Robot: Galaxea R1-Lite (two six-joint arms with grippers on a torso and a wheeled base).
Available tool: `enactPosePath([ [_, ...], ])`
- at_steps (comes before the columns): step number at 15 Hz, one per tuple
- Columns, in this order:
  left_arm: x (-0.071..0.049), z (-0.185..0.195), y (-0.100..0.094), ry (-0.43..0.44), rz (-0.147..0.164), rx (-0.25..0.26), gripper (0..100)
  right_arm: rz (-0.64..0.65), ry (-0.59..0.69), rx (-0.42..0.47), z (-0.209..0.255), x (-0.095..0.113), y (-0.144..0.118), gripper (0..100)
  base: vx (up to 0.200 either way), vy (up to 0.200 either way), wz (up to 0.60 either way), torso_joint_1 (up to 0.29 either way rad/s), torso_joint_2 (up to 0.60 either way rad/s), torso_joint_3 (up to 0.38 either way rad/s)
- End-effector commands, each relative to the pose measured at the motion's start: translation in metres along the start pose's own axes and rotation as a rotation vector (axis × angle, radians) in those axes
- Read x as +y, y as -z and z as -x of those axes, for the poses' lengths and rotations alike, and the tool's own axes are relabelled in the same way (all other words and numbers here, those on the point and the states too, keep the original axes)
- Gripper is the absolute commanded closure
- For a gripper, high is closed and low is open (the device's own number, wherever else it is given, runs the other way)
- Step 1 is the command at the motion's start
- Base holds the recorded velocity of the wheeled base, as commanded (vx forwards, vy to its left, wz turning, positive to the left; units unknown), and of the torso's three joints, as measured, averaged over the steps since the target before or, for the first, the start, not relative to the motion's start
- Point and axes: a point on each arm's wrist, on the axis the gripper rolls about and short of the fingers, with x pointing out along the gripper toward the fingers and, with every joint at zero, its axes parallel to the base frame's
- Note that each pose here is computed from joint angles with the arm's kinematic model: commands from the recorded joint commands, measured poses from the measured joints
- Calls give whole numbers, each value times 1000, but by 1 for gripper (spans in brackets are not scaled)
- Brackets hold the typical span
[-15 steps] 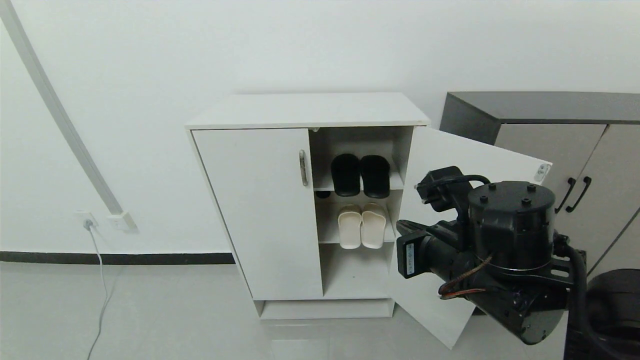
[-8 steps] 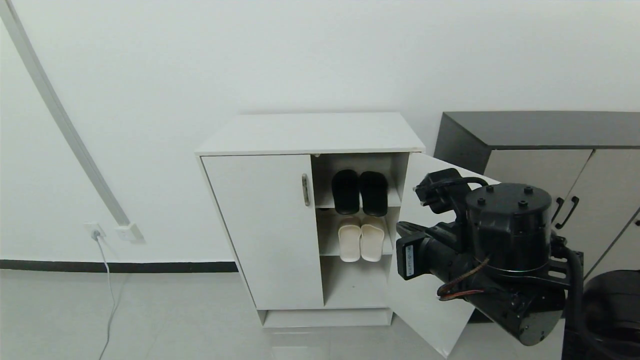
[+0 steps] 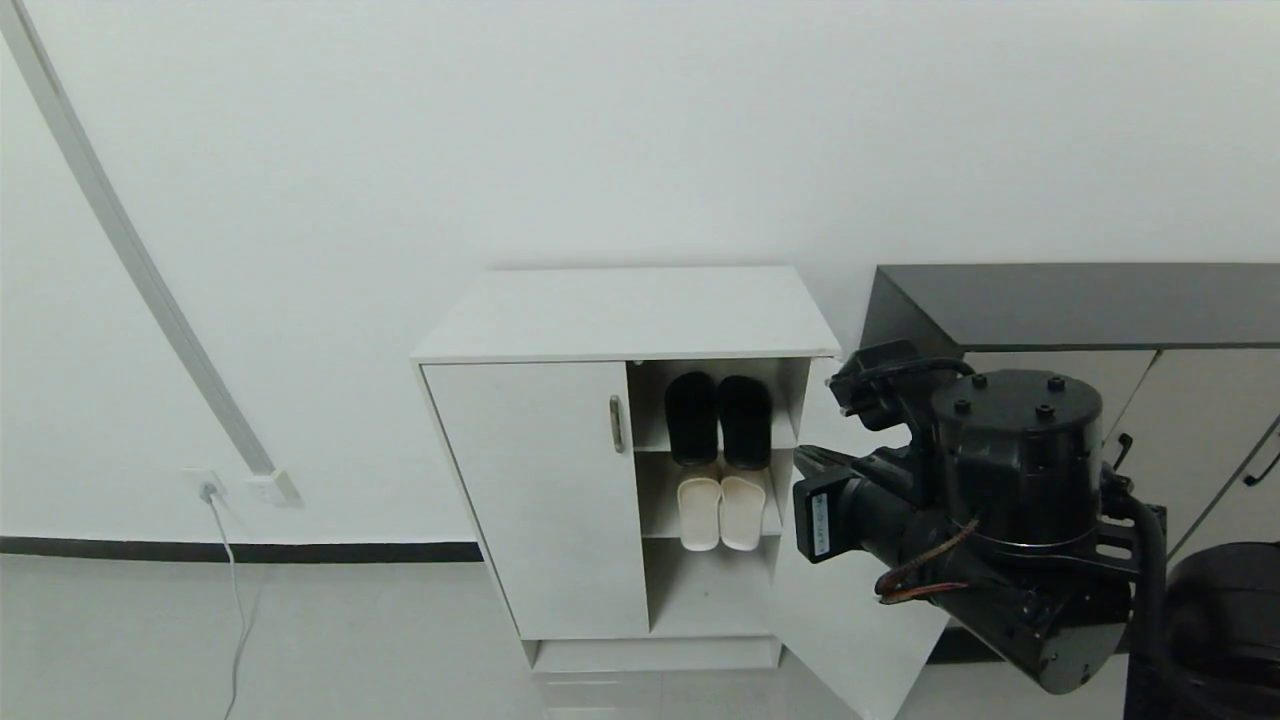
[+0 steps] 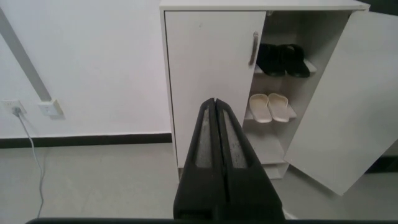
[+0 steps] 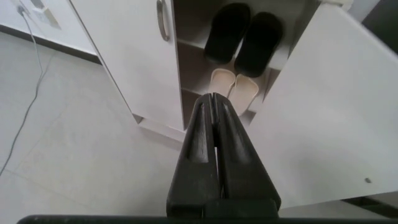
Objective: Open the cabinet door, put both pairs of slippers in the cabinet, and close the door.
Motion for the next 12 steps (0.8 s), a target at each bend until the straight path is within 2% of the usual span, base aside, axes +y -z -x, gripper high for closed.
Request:
enactPosePath([
  [1, 0, 0, 0, 0, 0, 0, 100, 0, 2, 0, 0, 0, 0, 100, 0, 0, 0, 256, -598, -330],
  [8, 0, 0, 0, 0, -1, 0, 100, 2, 6, 8, -1, -3, 2, 100, 0, 0, 0, 224, -498, -279],
  [12, 0, 0, 0, 0, -1, 0, 100, 20, 8, 17, -1, -3, 5, 100, 0, 0, 0, 18, -30, -19],
])
